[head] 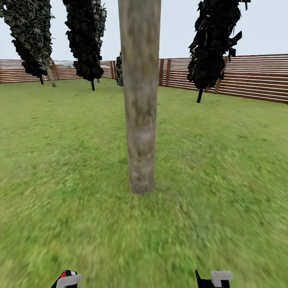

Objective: In the garden, pick up the pesticide atomizer on the floor and spray pesticide onto both trees until each tree trunk is fully covered.

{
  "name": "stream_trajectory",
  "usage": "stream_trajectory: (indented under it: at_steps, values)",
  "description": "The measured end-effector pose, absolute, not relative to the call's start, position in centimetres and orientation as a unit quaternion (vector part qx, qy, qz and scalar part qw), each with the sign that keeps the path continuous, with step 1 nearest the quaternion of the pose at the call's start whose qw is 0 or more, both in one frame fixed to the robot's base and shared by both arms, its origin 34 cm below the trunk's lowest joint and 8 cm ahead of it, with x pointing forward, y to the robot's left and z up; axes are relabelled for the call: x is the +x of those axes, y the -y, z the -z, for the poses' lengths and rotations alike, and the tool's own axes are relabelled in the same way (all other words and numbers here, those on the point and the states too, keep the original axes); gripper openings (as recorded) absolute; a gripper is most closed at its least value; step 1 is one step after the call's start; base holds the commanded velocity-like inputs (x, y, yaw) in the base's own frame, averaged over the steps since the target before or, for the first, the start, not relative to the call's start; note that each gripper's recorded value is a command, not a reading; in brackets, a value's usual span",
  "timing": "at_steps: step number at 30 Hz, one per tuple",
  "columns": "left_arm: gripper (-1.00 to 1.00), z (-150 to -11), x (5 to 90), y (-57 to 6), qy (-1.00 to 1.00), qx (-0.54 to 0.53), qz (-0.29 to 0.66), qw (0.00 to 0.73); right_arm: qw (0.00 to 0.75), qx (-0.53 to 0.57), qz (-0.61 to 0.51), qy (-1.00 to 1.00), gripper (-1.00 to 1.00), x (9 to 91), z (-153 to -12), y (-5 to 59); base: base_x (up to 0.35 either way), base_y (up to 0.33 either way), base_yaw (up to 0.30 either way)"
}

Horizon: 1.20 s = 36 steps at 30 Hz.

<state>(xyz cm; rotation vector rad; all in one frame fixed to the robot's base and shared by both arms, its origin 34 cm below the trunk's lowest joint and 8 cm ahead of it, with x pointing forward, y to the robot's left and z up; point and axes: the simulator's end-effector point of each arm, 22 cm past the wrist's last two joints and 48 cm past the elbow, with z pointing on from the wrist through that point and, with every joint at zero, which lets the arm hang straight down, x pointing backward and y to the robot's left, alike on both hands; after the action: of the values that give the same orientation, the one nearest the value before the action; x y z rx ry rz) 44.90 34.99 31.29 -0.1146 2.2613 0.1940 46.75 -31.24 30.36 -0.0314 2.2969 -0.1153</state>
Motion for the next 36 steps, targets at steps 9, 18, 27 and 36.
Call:
stream_trajectory:
  at_steps: [9, 18, 27, 36]
  values:
    - [-1.00, -31.3, 44.9, -35.0, -0.903, -0.046, -0.077, 0.421, 0.409, -0.013, 0.047, -0.911, 1.00, 46.8, -30.4, 31.4, 0.287, -0.172, 0.000]
    - [-1.00, -31.3, 44.9, -35.0, -0.903, -0.046, -0.077, 0.421, 0.409, -0.013, 0.048, -0.911, 1.00, 46.8, -30.4, 31.6, 0.291, -0.168, 0.000]
    - [-1.00, -31.8, 46.1, -35.3, -0.901, 0.003, -0.066, 0.428, 0.415, -0.101, 0.019, -0.904, 1.00, 47.7, -30.6, 28.1, 0.040, -0.018, 0.000]
    - [-1.00, -34.7, 50.4, -33.0, -0.877, 0.193, 0.004, 0.440, 0.355, -0.402, -0.083, -0.840, 1.00, 49.8, -31.7, 16.9, 0.000, 0.000, 0.000]
